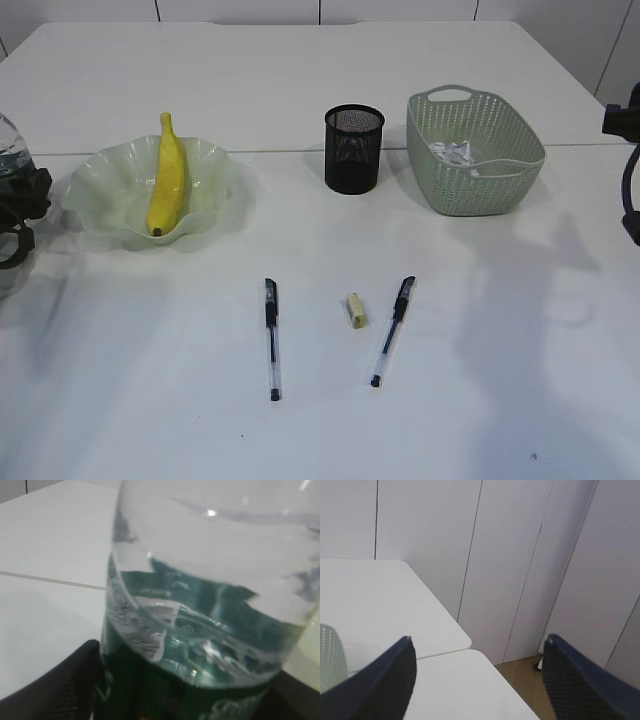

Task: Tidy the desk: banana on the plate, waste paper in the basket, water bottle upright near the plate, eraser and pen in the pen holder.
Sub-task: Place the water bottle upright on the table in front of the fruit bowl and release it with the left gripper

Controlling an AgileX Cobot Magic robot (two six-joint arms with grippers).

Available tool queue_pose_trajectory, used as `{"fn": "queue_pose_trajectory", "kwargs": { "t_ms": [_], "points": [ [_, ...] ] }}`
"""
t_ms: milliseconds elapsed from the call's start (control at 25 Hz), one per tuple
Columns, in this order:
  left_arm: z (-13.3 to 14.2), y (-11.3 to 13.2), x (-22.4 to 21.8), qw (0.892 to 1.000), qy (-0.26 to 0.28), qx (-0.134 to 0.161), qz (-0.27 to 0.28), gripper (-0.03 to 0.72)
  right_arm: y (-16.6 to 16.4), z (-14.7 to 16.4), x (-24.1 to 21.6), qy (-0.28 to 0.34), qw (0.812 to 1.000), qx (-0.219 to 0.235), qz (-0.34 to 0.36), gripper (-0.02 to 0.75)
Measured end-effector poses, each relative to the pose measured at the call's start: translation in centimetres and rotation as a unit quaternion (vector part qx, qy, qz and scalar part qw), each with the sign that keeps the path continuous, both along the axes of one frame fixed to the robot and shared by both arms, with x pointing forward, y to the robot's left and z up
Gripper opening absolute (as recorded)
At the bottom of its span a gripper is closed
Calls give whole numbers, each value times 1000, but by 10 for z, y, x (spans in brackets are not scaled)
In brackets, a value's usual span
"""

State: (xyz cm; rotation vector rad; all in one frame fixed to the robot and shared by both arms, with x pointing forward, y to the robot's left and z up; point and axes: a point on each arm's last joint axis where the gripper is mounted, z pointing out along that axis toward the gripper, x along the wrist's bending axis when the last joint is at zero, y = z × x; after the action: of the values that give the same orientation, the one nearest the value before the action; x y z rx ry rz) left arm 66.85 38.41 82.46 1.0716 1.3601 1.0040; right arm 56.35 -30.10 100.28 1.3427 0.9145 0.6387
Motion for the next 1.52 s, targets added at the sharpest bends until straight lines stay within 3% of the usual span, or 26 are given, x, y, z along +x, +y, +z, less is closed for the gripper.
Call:
{"fn": "queue_pose_trajectory", "kwargs": {
  "t_ms": [720,1520],
  "points": [
    [14,-10,4,1000,-8,5,-14,567,0,0,0,-1,1000,-1,0,588],
    [67,-7,8,999,-25,20,-5,574,0,1,0,-3,1000,-2,-2,588]
  ]
}}
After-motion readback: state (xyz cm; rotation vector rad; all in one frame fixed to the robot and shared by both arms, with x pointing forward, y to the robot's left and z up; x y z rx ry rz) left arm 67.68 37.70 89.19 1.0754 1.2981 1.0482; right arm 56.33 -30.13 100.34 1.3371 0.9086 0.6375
